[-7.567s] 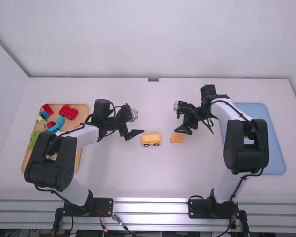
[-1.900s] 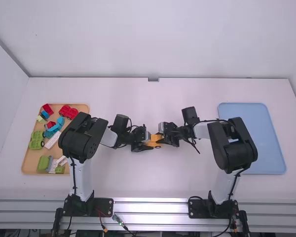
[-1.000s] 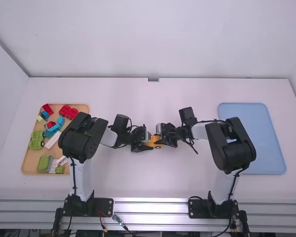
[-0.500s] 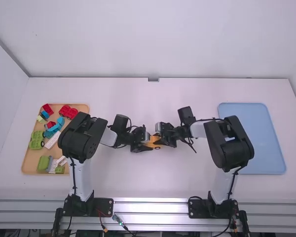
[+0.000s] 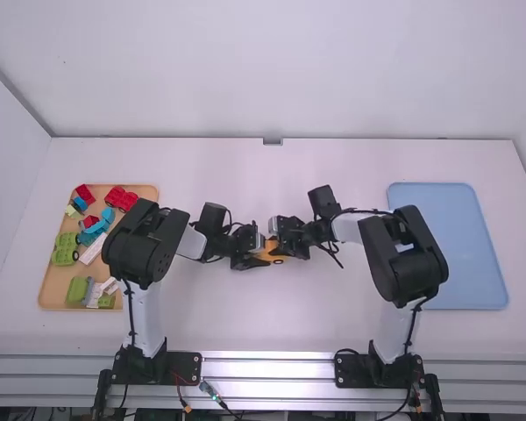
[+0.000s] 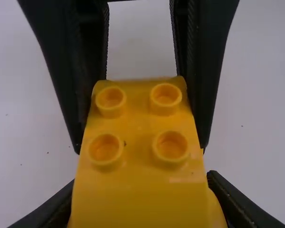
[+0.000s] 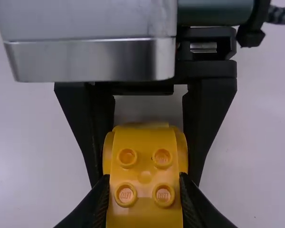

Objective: Assemble lego blocks to make yellow taxi

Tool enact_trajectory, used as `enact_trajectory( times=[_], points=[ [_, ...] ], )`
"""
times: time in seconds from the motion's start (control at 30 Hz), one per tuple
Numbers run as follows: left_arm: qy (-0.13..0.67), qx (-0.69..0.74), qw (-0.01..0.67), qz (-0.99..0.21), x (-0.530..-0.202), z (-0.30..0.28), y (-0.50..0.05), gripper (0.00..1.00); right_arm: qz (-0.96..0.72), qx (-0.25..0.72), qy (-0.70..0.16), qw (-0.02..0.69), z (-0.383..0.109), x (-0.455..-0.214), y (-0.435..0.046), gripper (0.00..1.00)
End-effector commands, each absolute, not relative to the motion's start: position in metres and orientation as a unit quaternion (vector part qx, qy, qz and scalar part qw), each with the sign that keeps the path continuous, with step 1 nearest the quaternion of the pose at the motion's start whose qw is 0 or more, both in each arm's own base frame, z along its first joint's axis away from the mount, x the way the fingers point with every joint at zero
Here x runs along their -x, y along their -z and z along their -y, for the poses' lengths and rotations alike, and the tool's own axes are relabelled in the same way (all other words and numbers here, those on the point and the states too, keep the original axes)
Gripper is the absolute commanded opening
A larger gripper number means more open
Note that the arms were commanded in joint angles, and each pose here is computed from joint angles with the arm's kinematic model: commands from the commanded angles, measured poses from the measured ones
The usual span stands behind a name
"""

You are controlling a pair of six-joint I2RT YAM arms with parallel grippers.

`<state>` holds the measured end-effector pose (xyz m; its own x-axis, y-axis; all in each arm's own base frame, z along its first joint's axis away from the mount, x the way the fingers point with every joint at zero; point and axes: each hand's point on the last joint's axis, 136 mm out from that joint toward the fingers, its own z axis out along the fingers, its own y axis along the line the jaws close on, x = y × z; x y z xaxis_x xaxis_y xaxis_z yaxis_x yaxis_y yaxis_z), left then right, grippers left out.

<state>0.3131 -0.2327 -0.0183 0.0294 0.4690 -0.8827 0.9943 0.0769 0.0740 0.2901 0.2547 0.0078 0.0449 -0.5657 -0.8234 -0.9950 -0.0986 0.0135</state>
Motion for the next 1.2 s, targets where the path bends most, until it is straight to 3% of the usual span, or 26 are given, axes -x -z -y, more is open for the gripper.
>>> enact_trajectory(
  times=[0.0,0.13,0.43,0.7,0.97,1.17],
  points=[
    [0.306,-0.606,0.386,-0.625,-0.309,0.232,0.032,0.31,-0.643,0.66,-0.299,0.249,-0.24,-0.283,0.031,0.0],
    [0.305,-0.606,0.388,-0.624,-0.31,0.232,0.031,0.29,-0.674,0.655,-0.255,0.225,-0.228,-0.288,0.045,0.0],
    [0.304,-0.606,0.389,-0.623,-0.31,0.232,0.031,0.28,-0.676,0.656,-0.248,0.225,-0.225,-0.289,0.046,0.01],
    [0.305,-0.606,0.388,-0.624,-0.31,0.232,0.031,0.27,-0.645,0.647,-0.31,0.265,-0.236,-0.292,0.023,0.42],
    [0.305,-0.606,0.388,-0.624,-0.31,0.232,0.031,0.26,-0.606,0.643,-0.359,0.3,-0.239,-0.293,0.0,0.47],
    [0.305,-0.606,0.387,-0.624,-0.31,0.232,0.031,0.26,-0.534,0.637,-0.419,0.367,-0.248,-0.294,-0.036,0.55]
  ],
)
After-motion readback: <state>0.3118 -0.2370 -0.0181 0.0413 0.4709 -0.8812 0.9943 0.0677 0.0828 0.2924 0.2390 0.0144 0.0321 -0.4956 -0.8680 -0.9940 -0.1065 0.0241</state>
